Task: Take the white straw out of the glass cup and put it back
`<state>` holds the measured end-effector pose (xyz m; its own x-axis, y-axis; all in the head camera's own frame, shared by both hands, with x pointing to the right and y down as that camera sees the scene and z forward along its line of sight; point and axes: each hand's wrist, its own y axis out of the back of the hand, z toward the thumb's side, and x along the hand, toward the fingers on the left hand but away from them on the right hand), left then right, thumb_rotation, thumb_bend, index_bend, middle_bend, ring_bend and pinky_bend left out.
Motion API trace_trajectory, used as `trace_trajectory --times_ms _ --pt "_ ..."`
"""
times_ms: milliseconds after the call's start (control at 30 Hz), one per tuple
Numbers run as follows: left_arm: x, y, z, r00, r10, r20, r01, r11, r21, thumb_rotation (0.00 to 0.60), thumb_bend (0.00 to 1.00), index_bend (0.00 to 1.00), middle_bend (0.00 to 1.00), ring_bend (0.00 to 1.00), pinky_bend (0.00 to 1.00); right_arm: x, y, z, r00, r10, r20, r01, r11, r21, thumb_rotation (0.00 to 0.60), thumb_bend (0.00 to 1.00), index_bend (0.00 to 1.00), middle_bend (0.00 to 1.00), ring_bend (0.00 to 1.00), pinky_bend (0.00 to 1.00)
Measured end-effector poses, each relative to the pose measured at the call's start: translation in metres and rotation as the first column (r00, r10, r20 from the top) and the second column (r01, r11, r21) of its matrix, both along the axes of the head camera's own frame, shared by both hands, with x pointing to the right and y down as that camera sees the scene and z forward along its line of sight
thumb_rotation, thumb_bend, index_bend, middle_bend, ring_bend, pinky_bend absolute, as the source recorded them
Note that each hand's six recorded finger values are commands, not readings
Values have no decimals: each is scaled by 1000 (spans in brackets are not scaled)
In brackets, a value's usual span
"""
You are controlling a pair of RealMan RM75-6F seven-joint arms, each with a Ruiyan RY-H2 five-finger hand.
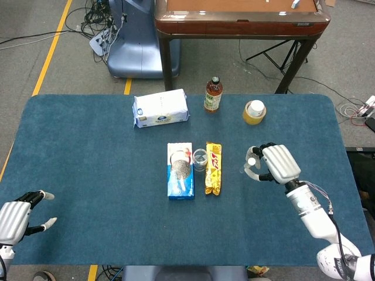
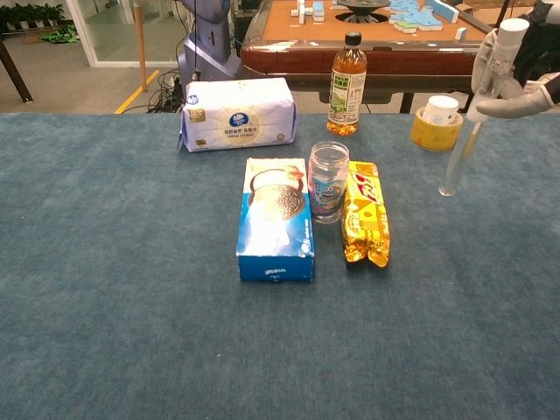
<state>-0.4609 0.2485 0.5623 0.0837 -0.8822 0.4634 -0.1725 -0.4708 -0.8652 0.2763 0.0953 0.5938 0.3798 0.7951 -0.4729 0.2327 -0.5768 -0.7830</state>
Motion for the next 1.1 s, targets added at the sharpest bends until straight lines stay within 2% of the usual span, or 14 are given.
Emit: trace_trajectory --times_ms 233,367,567,833,1100 --pt "-1 0 0 1000 -1 -2 1 1000 0 600 159 395 410 354 522 -16 -4 3 993 38 114 -39 999 7 600 570 749 701 499 398" --pt "-1 0 -1 1000 -4 -5 4 1000 3 600 159 395 410 353 522 -32 -15 0 979 54 197 -59 998 20 600 569 749 701 499 398" --pt "-3 -1 -4 1000 -12 -8 12 1000 11 600 159 395 410 354 522 -55 -32 -6 960 69 272 -82 996 36 600 570 749 701 499 398" --pt "-4 -1 -6 1000 -11 -12 12 1000 18 600 159 395 410 354 522 -78 -43 -6 946 74 316 -92 995 42 600 570 749 701 499 398" --pt "-6 -1 -10 1000 -20 -18 20 999 28 600 159 395 410 353 522 -94 -48 8 938 86 335 -101 994 30 600 570 749 701 499 398"
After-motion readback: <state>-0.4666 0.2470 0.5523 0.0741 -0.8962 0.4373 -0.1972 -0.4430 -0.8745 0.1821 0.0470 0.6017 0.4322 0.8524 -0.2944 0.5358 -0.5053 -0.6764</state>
